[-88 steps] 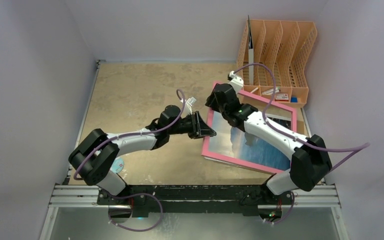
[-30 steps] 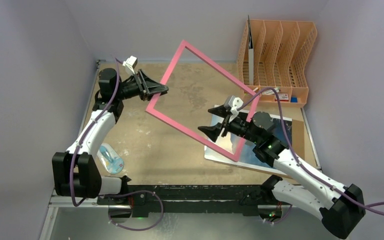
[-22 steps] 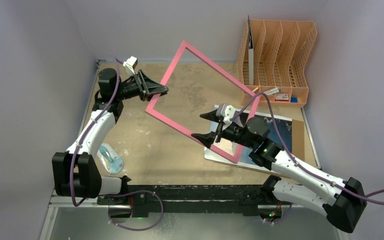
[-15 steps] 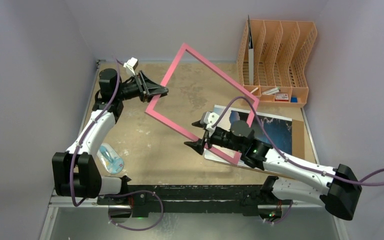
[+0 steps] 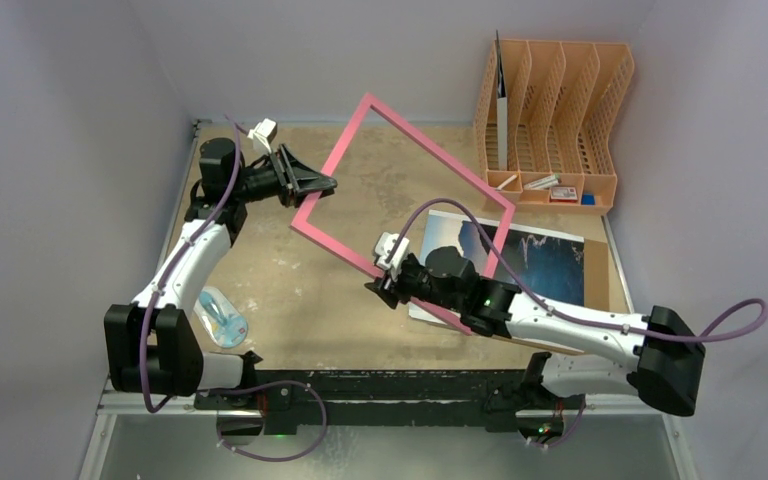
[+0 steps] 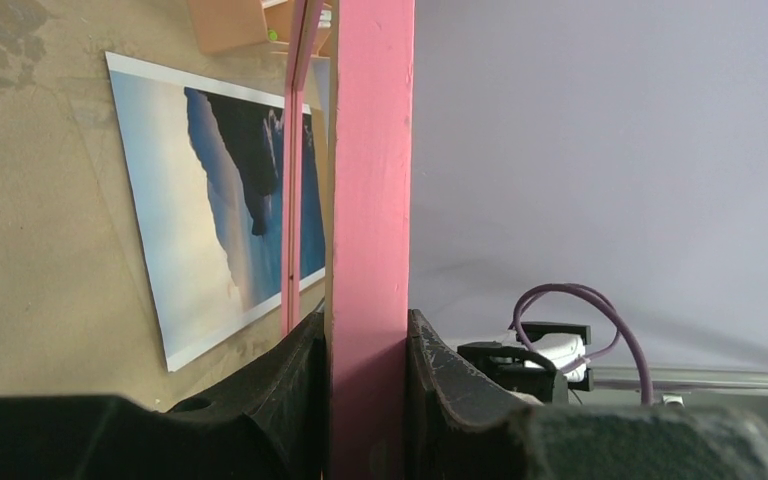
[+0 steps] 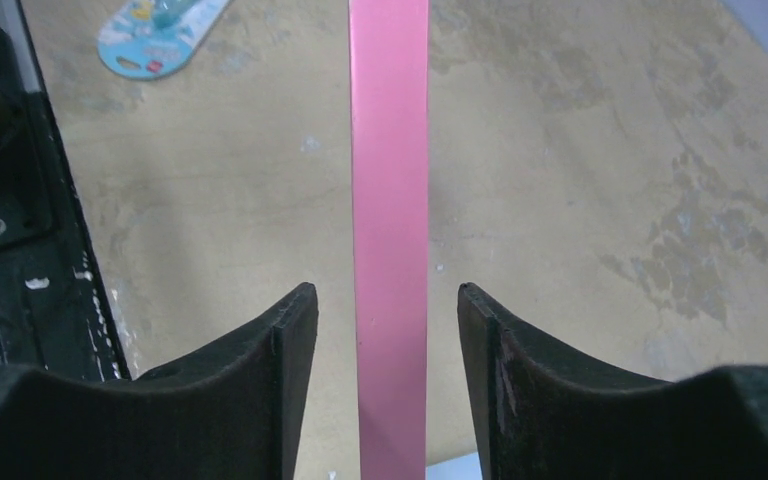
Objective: Put the photo into the frame
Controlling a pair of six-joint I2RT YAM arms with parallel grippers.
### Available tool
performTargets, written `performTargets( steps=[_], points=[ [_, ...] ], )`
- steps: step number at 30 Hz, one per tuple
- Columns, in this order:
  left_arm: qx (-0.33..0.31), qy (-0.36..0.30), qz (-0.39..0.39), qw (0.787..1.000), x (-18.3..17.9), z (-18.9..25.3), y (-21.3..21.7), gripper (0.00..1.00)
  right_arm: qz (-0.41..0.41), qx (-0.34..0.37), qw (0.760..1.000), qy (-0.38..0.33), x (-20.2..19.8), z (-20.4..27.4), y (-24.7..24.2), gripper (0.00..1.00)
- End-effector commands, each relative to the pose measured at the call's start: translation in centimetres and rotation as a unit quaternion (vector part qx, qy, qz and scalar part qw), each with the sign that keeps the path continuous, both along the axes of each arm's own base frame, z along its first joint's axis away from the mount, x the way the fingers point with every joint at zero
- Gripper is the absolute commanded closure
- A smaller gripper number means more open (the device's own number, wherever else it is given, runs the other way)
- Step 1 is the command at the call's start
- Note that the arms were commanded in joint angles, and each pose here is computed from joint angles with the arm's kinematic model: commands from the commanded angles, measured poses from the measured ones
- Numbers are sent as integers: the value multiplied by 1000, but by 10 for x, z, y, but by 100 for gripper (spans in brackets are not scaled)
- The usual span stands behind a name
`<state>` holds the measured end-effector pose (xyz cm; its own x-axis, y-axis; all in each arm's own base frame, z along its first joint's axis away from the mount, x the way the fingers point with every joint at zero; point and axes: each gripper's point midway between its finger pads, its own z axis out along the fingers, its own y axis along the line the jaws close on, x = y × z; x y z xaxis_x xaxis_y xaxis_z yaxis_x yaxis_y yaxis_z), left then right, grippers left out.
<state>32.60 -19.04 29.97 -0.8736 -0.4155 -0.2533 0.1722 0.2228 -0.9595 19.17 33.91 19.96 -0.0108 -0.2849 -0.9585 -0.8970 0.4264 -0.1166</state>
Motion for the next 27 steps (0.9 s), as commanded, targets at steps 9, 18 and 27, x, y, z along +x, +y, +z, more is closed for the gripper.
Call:
performTargets(
  steps=[9, 18, 27],
  points=[
    [-12, -61, -11, 998, -5, 41, 0, 100, -47, 41, 997, -48, 12, 52, -4, 98],
    [-15, -113, -9, 993, -9, 79, 1, 58, -8, 79, 992, -100, 7, 104, 8, 100],
    [42, -230, 74, 970, -8, 139, 26, 13, 5, 149, 983, -105, 7, 167, 28, 100]
  ],
)
